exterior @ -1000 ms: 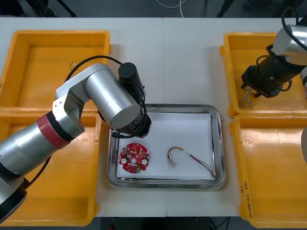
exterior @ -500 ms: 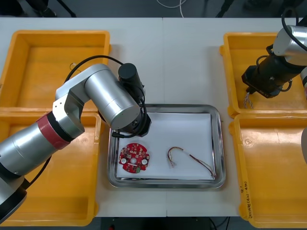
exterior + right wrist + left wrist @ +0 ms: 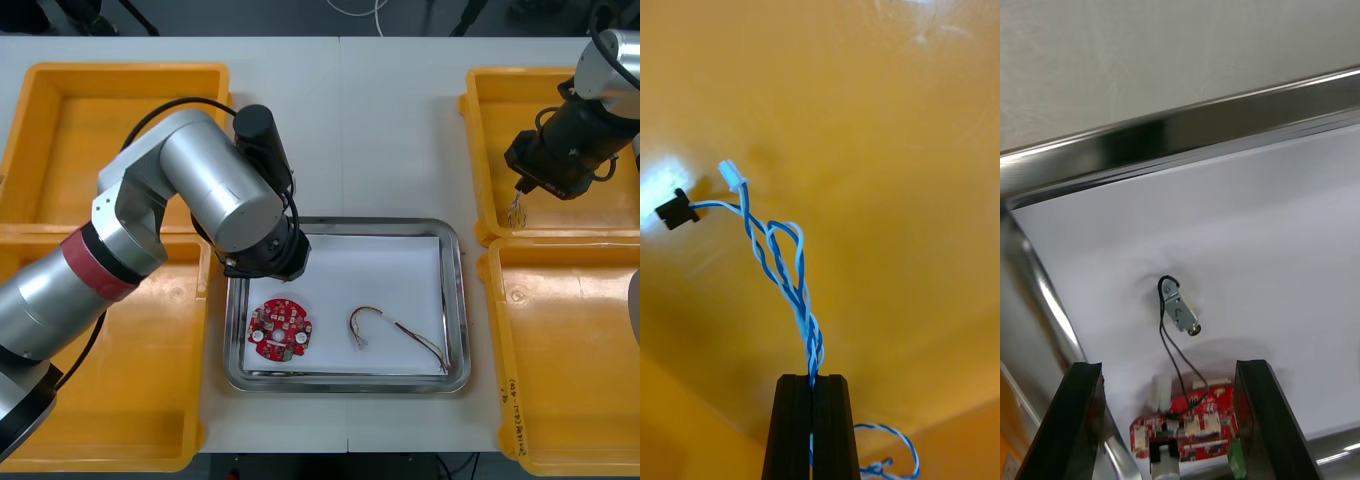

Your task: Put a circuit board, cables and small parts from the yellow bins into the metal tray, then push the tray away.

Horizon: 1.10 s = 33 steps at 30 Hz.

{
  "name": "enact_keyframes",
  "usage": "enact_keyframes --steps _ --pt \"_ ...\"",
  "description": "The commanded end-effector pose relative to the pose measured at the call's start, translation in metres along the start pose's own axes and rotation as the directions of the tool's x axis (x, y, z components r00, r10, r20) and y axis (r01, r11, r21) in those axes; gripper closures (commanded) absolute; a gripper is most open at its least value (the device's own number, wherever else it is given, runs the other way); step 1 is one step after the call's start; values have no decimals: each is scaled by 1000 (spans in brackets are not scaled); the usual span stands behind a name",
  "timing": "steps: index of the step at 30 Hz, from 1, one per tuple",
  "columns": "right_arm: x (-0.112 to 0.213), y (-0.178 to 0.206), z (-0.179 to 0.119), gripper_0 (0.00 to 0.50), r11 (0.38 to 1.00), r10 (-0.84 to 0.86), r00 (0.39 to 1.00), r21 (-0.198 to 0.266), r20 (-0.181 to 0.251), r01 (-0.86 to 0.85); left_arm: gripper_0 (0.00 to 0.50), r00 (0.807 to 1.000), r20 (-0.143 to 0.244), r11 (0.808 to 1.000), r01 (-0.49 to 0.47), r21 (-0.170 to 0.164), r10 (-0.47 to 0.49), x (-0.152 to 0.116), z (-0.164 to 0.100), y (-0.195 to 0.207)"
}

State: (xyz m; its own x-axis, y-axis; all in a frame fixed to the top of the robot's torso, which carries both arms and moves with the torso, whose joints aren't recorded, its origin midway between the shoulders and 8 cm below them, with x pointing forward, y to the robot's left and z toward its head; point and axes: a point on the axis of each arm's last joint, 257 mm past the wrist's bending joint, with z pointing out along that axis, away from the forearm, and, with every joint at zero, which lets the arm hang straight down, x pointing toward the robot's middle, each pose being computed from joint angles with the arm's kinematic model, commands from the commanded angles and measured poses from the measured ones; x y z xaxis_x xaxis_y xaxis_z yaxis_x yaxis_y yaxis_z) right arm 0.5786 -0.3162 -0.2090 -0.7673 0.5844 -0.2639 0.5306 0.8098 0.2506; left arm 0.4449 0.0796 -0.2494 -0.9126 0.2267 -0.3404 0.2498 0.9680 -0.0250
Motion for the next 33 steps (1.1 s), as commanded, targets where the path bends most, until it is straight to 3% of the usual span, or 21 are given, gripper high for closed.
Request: enact_keyframes --steps 1,9,14,17,19,24,29,33 --pt "-9 -1 -27 500 1000 19 999 0 28 -19 0 996 61 997 72 6 -73 -26 -48 5" --pt "-9 -7 -71 500 1000 5 1000 -3 25 -5 0 992 54 993 116 -5 -116 -41 -97 34" --pt "-7 -10 -91 500 1000 -8 1000 -4 30 8 0 982 110 988 152 9 -152 -61 -118 53" --pt "-9 -9 -105 500 1000 -31 998 0 53 31 0 976 140 986 169 2 -168 -70 -130 67" --pt "-15 -5 -116 500 998 -53 994 -10 95 54 0 975 158 987 158 -11 -155 -76 -137 80" --pt "-20 1 -133 500 994 -103 982 -28 159 109 0 975 164 987 155 -29 -149 -84 -146 109" --pt "-15 3 -138 500 981 -178 964 -37 195 189 0 977 168 989 141 -40 -133 -94 -153 134" --pt "-12 5 -145 500 957 -275 934 -32 228 289 0 982 157 989 122 -83 -108 -99 -152 157"
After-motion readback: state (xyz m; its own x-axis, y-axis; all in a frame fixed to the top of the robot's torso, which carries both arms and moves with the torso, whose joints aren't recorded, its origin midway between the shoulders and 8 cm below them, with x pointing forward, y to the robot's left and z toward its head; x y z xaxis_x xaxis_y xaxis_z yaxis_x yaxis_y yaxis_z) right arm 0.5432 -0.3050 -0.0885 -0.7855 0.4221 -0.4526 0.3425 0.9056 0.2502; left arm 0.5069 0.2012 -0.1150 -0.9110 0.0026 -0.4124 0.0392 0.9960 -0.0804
